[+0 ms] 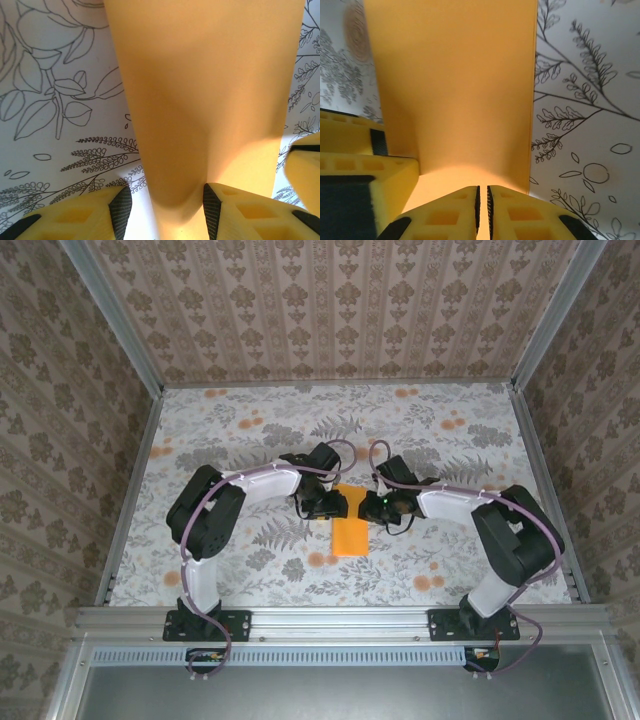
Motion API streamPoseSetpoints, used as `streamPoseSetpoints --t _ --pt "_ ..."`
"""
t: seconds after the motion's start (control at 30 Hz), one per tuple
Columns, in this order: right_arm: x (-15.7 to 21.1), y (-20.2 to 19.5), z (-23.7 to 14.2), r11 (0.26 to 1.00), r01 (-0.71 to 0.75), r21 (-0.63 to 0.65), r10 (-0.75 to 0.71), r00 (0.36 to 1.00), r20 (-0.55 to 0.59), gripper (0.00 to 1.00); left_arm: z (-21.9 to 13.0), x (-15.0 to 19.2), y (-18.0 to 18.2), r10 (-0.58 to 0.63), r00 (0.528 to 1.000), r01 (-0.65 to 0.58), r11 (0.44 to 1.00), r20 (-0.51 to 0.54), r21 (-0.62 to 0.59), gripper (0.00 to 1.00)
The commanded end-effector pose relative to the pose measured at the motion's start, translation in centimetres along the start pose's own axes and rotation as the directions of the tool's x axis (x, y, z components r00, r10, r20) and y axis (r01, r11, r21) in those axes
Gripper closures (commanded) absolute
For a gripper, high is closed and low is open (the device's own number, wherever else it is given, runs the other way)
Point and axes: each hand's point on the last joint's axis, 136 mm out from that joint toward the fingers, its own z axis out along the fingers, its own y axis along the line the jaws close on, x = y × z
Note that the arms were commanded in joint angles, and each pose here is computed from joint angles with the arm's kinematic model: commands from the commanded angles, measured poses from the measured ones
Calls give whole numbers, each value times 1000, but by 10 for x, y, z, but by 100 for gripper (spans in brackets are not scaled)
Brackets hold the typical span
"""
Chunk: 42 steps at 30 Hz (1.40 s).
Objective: Fold a paper plane with a square sheet of paper (fold left side to right side)
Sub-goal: Hold the square sheet of paper at the center of the table.
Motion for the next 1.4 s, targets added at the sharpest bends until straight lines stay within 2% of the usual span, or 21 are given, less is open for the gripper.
streamPoseSetpoints --t 0.0,0.33,0.73,0.83,1.0,1.13,1.23,1.37 --pt "-2 7 5 1000 -7 -15 7 1000 -21 85 28 18 26 -3 998 -4 995 -70 -96 52" --pt "13 -20 15 995 -26 98 34 996 -87 85 21 14 22 8 999 -12 996 -46 -90 52" --pt "29 -41 19 984 -35 172 59 990 -131 86 -60 -15 -5 61 984 -63 998 170 7 44" --pt "28 -40 18 984 -35 173 58 990 -129 86 -65 -12 -15 68 982 -82 994 176 70 49" --pt "28 -40 18 984 -33 177 57 989 -133 86 -51 -4 -37 58 990 -89 966 132 241 70" --pt "28 -40 18 984 -31 178 56 989 -136 86 -37 0 -47 49 995 -77 939 92 335 78" --pt "28 -41 18 983 -29 182 55 989 -137 86 -27 2 -44 41 997 -62 939 69 338 82" --pt "29 -43 17 982 -28 189 55 989 -141 86 -12 7 -29 28 999 -37 958 37 284 85"
